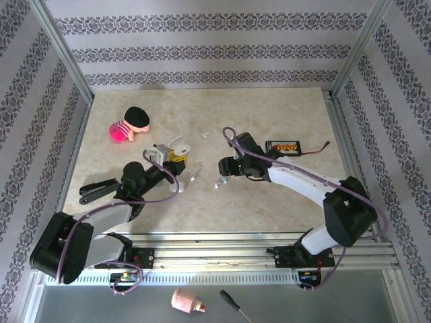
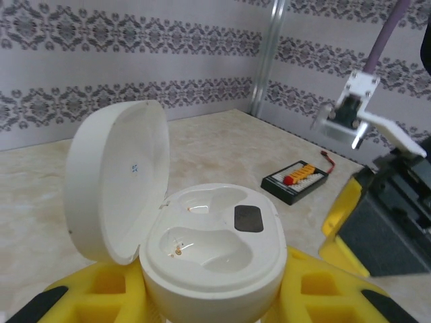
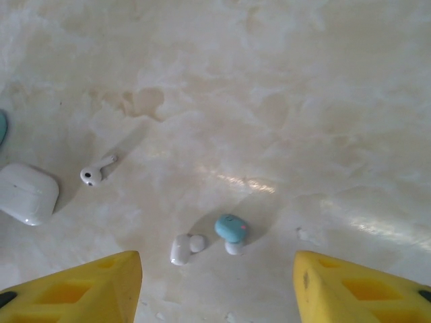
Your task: Insert the wireless bluetooth earbuds into the charging case
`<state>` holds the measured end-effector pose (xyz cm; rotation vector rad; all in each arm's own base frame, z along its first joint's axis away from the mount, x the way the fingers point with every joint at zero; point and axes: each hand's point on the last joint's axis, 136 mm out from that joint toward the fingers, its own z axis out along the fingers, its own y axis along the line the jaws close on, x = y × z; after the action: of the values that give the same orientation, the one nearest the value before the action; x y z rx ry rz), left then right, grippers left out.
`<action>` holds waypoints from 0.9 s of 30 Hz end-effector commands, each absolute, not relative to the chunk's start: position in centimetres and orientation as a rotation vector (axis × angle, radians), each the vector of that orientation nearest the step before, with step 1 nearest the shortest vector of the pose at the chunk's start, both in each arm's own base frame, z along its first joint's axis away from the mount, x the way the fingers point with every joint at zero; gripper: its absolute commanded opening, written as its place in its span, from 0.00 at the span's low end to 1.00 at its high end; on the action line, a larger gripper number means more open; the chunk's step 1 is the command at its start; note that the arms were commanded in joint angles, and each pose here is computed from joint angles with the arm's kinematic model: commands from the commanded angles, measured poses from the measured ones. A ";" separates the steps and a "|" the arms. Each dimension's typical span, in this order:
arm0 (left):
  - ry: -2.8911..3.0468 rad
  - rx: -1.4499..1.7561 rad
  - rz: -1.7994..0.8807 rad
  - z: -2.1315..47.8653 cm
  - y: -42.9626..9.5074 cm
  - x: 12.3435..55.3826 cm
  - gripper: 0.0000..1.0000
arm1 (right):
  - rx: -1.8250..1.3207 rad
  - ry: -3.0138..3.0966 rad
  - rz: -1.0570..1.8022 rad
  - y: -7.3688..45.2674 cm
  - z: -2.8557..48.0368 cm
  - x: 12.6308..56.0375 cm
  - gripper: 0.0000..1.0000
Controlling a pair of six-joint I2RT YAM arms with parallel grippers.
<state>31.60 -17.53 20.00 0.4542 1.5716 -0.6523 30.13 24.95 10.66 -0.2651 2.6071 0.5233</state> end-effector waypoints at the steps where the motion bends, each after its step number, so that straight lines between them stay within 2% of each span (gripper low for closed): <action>1: 1.573 0.403 -0.568 20.1 -15.8 32.1 0.29 | -0.275 2.667 0.600 27.1 10.3 29.4 0.60; 6: 1.596 0.297 -0.482 19.6 -13.0 33.8 0.29 | -0.352 2.635 0.688 30.3 9.6 30.8 0.60; 13: 1.593 0.093 -0.377 20.1 -8.1 35.8 0.29 | -0.475 2.472 0.738 36.9 9.6 36.7 0.61; 21: 1.578 -0.004 -0.280 21.9 -5.0 35.0 0.29 | -0.490 2.386 0.806 43.9 8.6 42.8 0.62; 27: 1.554 -0.050 -0.288 23.1 -4.2 34.3 0.29 | -0.471 2.357 0.724 46.0 6.7 46.1 0.63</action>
<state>34.47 -5.11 22.65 0.0049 1.5556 -0.2892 45.18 45.13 6.71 -0.4564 2.3874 0.7733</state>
